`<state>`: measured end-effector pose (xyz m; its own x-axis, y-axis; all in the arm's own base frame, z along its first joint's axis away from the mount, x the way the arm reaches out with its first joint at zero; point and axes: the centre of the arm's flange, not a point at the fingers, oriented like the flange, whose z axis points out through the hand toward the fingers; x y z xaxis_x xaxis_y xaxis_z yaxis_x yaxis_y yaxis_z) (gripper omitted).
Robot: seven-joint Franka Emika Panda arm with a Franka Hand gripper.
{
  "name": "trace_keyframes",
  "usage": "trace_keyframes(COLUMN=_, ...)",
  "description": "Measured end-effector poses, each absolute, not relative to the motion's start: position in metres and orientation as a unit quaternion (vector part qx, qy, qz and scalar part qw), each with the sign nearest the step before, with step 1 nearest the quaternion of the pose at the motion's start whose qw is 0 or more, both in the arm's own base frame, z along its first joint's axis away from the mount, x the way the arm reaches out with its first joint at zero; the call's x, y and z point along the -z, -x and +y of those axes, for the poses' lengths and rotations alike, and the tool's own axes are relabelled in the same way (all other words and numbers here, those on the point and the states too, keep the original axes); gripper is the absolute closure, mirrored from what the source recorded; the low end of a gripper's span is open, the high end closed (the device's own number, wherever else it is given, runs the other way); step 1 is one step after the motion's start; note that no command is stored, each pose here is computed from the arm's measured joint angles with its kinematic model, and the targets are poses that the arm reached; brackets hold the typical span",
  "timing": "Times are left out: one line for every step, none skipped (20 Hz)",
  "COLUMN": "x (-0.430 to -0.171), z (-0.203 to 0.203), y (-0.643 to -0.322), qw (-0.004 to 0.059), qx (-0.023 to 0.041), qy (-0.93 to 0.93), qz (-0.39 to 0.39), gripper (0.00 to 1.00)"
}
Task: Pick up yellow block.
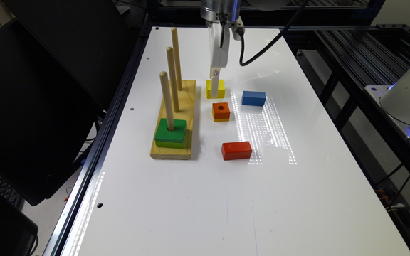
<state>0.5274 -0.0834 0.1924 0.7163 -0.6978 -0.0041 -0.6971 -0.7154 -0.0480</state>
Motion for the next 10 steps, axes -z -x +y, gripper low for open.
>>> trace_keyframes(x=-0.1924, z=-0.0834, y=-0.5274, qw=0.0230, qx=0.0071, qy=0.926, qz=0.377, gripper=0.00)
trace_keyframes(x=-0.1924, z=-0.0834, y=-0.5274, qw=0.0230, qx=0.0071, qy=0.926, qz=0.377, gripper=0.00)
trace_keyframes(x=-0.1924, z=-0.0834, y=-0.5274, qw=0.0230, qx=0.0071, qy=0.926, qz=0.377, gripper=0.00)
trace_keyframes(x=-0.1925, z=-0.0834, y=-0.5275, qw=0.0230, qx=0.0071, qy=0.926, qz=0.377, gripper=0.00)
trace_keyframes(x=-0.1921, z=-0.0833, y=-0.5274, qw=0.0230, qx=0.0068, qy=0.926, qz=0.377, gripper=0.00)
trace_keyframes(x=-0.1904, z=-0.0832, y=-0.5270, qw=0.0228, qx=0.0055, qy=0.926, qz=0.377, gripper=0.00)
trace_keyframes(x=-0.1889, z=-0.0832, y=-0.5267, qw=0.0227, qx=0.0046, qy=0.926, qz=0.377, gripper=0.00)
trace_keyframes(x=-0.1876, z=-0.0831, y=-0.5265, qw=0.0227, qx=0.0038, qy=0.926, qz=0.377, gripper=0.00)
trace_keyframes(x=-0.1869, z=-0.0831, y=-0.5264, qw=0.0226, qx=0.0032, qy=0.926, qz=0.377, gripper=0.00)
trace_keyframes(x=-0.1866, z=-0.0831, y=-0.5263, qw=0.0226, qx=0.0030, qy=0.926, qz=0.377, gripper=0.00)
